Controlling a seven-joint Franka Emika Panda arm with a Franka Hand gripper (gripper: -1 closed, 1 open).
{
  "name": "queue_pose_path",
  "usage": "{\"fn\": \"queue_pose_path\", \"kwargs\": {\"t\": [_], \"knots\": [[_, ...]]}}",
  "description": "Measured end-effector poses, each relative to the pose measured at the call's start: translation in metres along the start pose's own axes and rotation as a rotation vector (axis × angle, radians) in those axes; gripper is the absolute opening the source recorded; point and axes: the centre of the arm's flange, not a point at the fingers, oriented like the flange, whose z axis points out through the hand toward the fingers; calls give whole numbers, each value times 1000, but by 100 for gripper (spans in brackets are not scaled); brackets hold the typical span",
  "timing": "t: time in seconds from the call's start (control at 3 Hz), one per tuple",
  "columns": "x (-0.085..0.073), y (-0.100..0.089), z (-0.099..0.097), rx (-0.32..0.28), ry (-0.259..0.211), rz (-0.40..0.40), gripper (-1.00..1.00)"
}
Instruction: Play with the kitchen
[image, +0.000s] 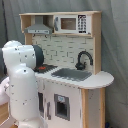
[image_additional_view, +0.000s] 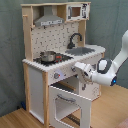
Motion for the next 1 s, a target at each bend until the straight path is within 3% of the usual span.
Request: {"fn": "queue_pose_path", "kwargs": {"t": [0.33,1.0], "knots": [[30,9,-12,-37,51,-49,100],[104,44,-48,-137,163,-70,100]]}}
